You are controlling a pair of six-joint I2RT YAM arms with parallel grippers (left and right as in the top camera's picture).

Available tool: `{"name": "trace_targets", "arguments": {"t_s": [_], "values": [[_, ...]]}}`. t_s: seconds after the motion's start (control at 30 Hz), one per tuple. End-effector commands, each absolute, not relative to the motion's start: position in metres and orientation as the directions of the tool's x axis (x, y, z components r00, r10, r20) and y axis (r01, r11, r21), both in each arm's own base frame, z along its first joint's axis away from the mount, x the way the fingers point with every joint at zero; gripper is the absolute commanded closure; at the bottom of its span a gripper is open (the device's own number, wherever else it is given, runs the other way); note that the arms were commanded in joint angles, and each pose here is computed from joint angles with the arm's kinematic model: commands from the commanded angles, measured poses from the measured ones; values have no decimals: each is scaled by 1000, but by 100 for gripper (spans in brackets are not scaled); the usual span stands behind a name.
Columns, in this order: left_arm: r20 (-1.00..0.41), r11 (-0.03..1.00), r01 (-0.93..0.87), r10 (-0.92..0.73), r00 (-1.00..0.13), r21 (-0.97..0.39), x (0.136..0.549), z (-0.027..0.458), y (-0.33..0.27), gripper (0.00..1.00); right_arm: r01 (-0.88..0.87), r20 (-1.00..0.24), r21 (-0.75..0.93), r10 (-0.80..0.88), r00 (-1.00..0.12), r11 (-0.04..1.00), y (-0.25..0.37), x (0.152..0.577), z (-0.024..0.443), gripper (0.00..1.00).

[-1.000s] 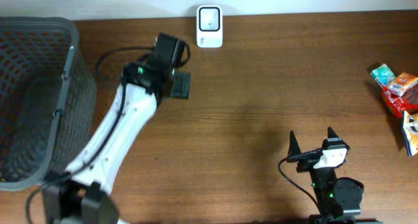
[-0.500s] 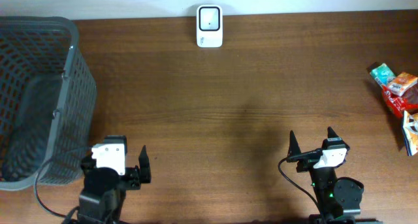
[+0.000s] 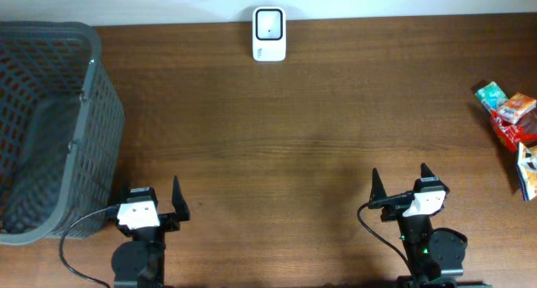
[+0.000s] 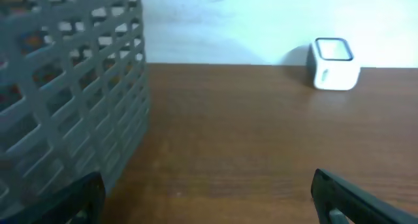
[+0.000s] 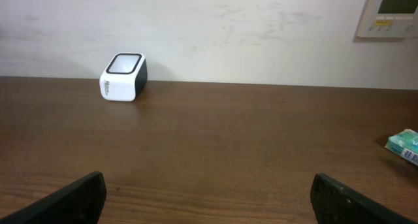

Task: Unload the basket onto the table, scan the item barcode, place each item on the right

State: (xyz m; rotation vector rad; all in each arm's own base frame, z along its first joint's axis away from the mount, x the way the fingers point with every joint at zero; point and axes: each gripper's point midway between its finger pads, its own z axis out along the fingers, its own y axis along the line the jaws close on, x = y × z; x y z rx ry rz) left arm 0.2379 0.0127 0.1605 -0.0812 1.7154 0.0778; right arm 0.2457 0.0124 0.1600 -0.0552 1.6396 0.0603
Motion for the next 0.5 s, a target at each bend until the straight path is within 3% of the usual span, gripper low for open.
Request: {"name": "trace_targets", "arguments": {"t_s": [0.0,0.27,0.37,0.47], "values": [[-995,993,-118,-1,-101,11,242,159,19,1,-71,-997,13,7,-73,997,13,246,157,2],[-999,997,-59,45,-12,46,246,173,10,1,-71,-997,13,7,-73,997,13,246,157,2],[-996,996,-66,50,-80,55,246,157,12,1,-71,-997,13,7,-73,997,13,246,157,2],[-996,996,-67,50,-77,55,246,158,12,1,-71,-997,13,7,-73,997,13,246,157,2]]}}
